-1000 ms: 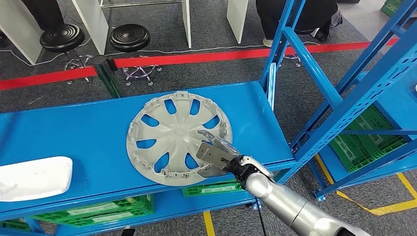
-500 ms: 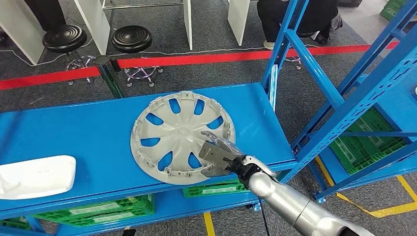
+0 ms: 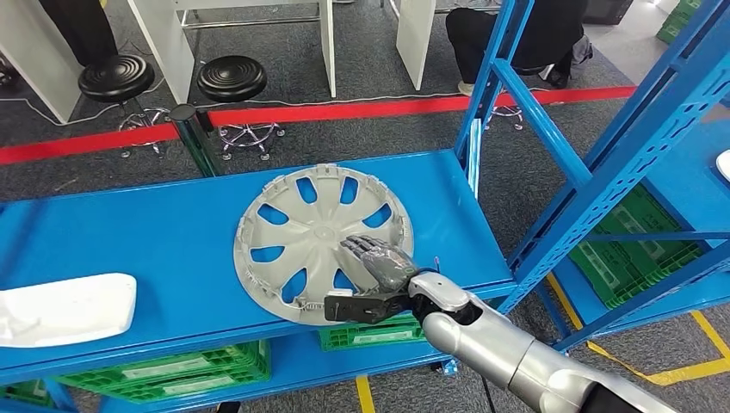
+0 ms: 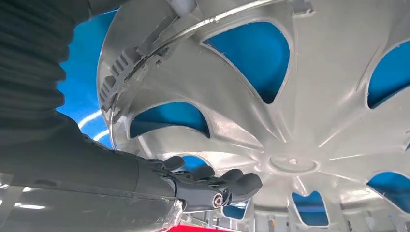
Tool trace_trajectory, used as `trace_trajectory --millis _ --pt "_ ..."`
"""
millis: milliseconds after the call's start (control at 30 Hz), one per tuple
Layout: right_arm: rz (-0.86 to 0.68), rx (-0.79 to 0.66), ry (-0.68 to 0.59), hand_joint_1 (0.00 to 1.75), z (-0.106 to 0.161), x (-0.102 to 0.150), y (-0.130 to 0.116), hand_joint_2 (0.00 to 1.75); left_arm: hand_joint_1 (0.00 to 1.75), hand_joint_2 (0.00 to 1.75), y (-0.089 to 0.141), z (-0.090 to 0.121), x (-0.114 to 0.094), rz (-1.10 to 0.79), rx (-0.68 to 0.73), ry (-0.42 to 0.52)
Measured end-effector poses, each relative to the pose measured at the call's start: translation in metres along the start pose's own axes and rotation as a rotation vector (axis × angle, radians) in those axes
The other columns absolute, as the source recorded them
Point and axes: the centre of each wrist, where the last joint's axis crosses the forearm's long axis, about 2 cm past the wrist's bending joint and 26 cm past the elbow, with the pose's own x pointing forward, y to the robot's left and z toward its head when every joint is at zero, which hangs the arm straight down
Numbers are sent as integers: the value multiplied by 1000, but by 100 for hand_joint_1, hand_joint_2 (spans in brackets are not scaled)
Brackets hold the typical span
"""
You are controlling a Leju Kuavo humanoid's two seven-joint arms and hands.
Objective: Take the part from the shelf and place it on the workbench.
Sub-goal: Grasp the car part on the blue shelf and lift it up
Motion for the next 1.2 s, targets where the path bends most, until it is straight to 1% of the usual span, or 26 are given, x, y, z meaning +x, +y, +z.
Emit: trace_trajectory --millis 133,167,267,300,533,733,1000,1200 --pt "-10 5 7 0 -1 -2 0 175 0 0 0 0 0 8 2 1" --pt "-11 3 7 13 -1 -2 -1 175 0 0 0 0 1 10 3 0" --pt "-13 -1 5 144 -1 -2 -5 175 0 0 2 -2 6 14 6 -12" --pt "-19 -2 5 175 -1 -3 -5 175 0 0 2 -2 8 15 7 -15" --pt "-96 -29 12 175 4 -12 6 175 0 0 4 -2 4 21 10 -8" --pt "-106 -36 28 175 8 -20 9 175 0 0 3 0 -3 23 8 3" --pt "-155 -54 51 175 13 -29 11 175 0 0 2 0 -6 26 9 8" --pt "-231 -93 79 175 24 -41 10 175 0 0 3 1 -9 35 14 13"
